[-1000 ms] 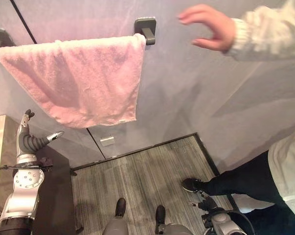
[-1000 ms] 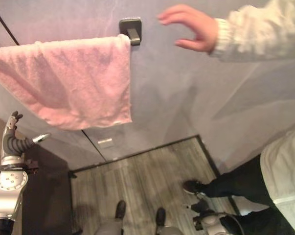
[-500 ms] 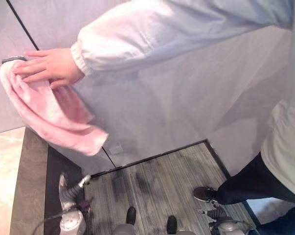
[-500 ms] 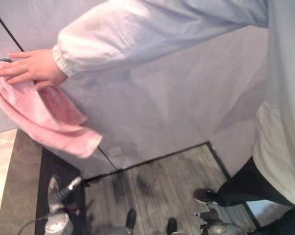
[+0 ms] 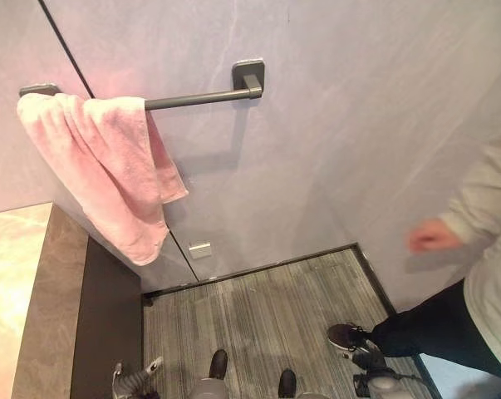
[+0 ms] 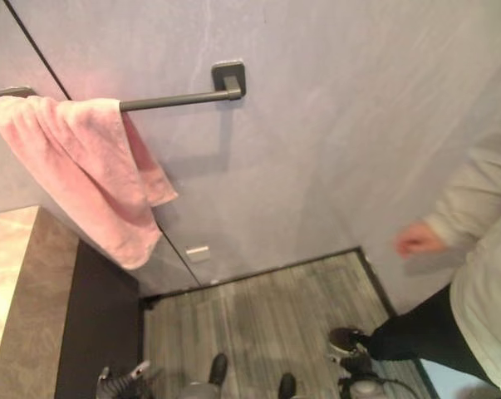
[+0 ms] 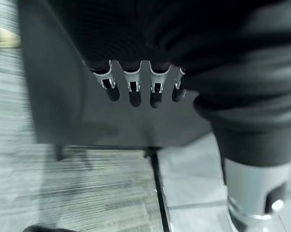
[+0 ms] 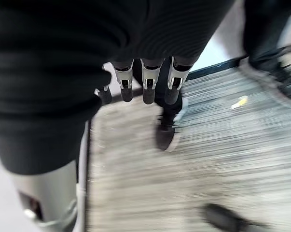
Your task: Put brush and paste in cup on sink, flatten towel.
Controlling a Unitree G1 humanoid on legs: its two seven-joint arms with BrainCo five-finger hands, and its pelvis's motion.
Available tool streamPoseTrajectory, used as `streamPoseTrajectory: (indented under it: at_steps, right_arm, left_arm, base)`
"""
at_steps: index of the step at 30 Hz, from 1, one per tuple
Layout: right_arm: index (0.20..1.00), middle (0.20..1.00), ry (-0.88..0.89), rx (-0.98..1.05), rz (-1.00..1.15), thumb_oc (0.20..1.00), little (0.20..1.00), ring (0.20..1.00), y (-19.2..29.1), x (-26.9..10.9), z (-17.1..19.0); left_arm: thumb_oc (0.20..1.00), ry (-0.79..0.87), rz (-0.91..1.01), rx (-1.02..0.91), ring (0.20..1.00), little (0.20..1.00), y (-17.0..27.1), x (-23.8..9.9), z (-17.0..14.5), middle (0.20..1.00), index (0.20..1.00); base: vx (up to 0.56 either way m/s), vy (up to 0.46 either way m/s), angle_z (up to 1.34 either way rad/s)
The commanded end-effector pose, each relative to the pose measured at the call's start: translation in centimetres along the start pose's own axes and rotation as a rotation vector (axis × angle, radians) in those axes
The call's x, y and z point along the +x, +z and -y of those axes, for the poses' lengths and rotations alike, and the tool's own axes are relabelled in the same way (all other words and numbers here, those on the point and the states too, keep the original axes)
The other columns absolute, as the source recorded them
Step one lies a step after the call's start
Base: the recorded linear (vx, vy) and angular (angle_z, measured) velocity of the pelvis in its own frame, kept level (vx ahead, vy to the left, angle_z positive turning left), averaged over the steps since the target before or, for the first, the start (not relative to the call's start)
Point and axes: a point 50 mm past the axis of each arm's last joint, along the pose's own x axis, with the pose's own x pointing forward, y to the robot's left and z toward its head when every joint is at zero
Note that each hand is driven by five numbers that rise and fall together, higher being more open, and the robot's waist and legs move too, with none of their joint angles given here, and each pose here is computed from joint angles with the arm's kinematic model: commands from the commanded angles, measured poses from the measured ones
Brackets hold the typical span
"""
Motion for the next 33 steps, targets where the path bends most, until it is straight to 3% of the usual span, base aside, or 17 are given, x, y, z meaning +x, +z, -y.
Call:
streamPoseTrajectory:
  at_steps: [1, 2, 3, 5, 7, 17, 28, 33]
  right_arm:
    - [1.0, 1.0, -0.071, 0.121, 0.295, 1.0, 1.0, 1.0, 6.2, 0.2, 1.7]
    - [1.0, 1.0, -0.071, 0.121, 0.295, 1.0, 1.0, 1.0, 6.2, 0.2, 1.7]
    - [1.0, 1.0, -0.052, 0.147, 0.442, 1.0, 1.0, 1.0, 9.4, -0.4, 2.1]
    - [1.0, 1.0, -0.043, 0.155, 0.5, 1.0, 1.0, 1.0, 10.7, -0.8, 2.2]
    - [1.0, 1.0, 0.01, 0.189, 0.689, 1.0, 1.0, 1.0, 15.1, -2.3, 2.0]
    - [1.0, 1.0, 0.139, 0.234, 1.038, 1.0, 1.0, 1.0, 24.4, -6.1, 0.4]
    - [1.0, 1.0, 0.281, 0.268, 1.17, 1.0, 1.0, 1.0, 29.8, -8.2, -1.8]
    - [1.0, 1.0, 0.422, 0.215, 1.215, 1.0, 1.0, 1.0, 33.0, -9.6, -4.6]
  left_arm:
    - [1.0, 0.032, 0.023, 0.112, 1.0, 1.0, 0.3, 0.8, -1.3, 1.0, 1.0]
    - [1.0, 0.032, 0.023, 0.112, 1.0, 1.0, 0.3, 0.8, -1.3, 1.0, 1.0]
    - [1.0, 0.021, -0.023, 0.146, 1.0, 1.0, -1.0, 0.5, -1.3, 1.0, 1.0]
    - [1.0, 0.018, -0.037, 0.157, 1.0, 1.0, -1.4, 0.4, -1.3, 1.0, 1.0]
    - [1.0, 0.023, -0.108, 0.162, 1.0, 1.0, -3.0, 0.1, -1.6, 1.0, 1.0]
    - [1.0, 0.025, -0.157, 0.136, 1.0, 1.0, -4.1, -0.4, -1.6, 1.0, 1.0]
    - [1.0, -0.004, -0.113, 0.15, 1.0, 1.0, -3.4, -0.3, -1.4, 1.0, 1.0]
    - [1.0, -0.018, -0.097, 0.16, 1.0, 1.0, -3.0, -0.1, -1.4, 1.0, 1.0]
  base:
    - [0.0, 0.021, -0.04]
    - [0.0, 0.039, -0.02]
    - [0.0, 0.0, 0.0]
    - [0.0, 0.018, -0.01]
    - [0.0, 0.018, 0.0]
    - [0.0, 0.004, -0.01]
    - [0.0, 0.006, 0.01]
    - [-0.01, 0.023, 0.1]
